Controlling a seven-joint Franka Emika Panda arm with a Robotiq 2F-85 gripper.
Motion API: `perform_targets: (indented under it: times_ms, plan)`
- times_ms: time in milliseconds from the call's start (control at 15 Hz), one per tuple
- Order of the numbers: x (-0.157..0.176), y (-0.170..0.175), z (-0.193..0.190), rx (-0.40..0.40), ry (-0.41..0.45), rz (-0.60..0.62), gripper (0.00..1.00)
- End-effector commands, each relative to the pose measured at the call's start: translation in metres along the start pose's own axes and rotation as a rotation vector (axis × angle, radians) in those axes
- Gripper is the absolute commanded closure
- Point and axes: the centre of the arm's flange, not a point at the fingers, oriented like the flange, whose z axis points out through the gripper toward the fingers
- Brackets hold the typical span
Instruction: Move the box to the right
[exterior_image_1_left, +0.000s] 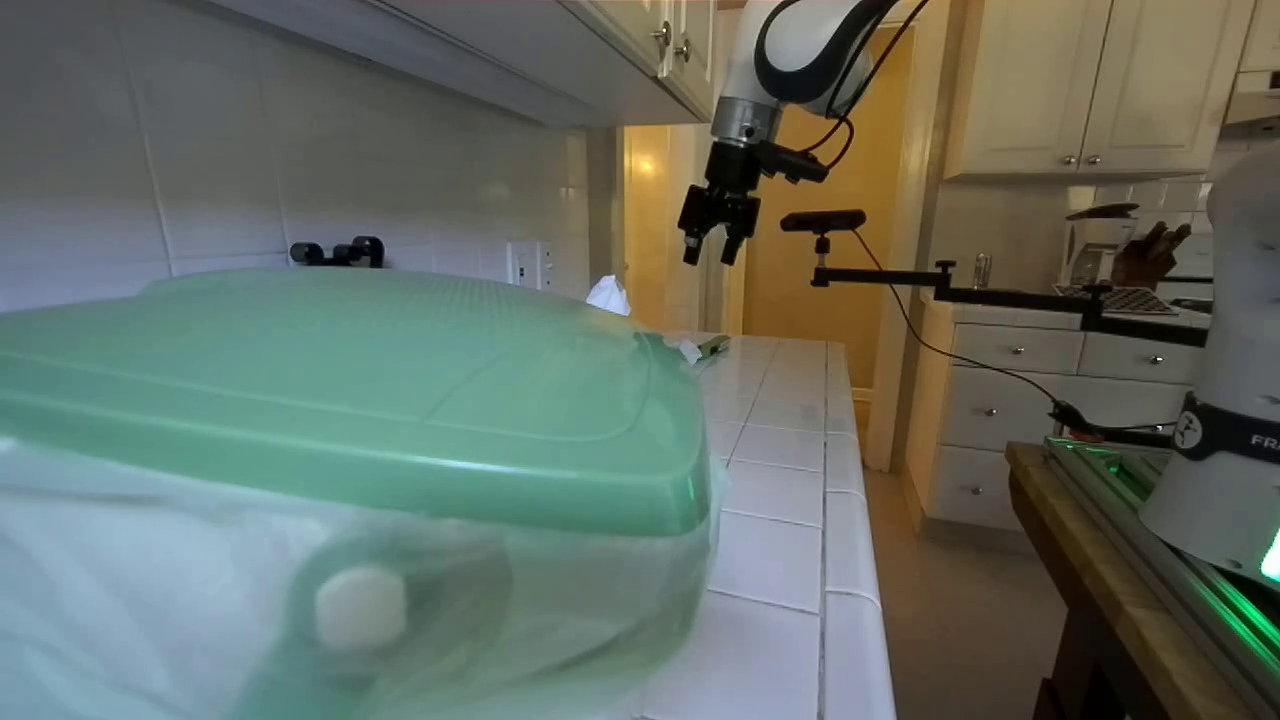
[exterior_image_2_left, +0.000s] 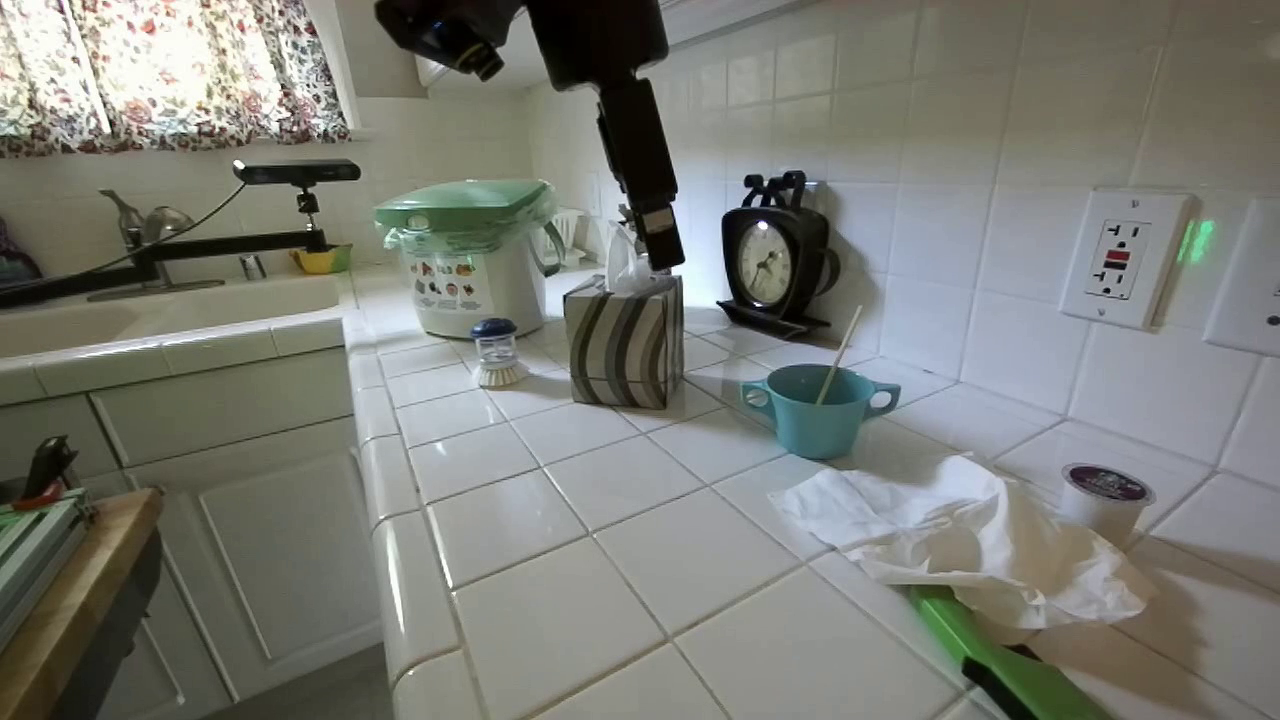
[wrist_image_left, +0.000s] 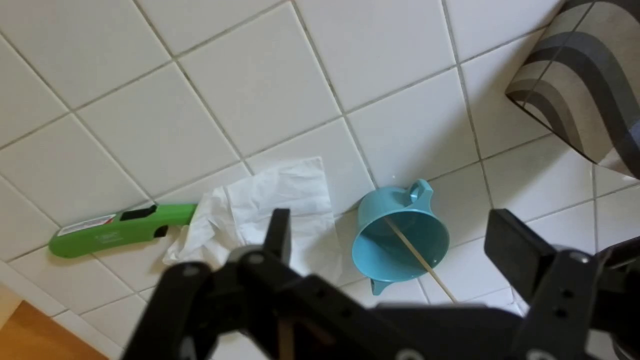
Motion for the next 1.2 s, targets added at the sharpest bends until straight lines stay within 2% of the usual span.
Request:
perform_targets:
  times_ms: [0,733,800,1133]
  plan:
    - [0.000,0.000,0.000,0.000,0.000,0.000,0.00]
    - [0.000,0.000,0.000,0.000,0.000,0.000,0.00]
    - [0.005,-0.013,0.001,0.026,-0.007,-0.094,0.00]
    - [0.007,-0.095,-0.011,0.067,0.019,-0.376,0.00]
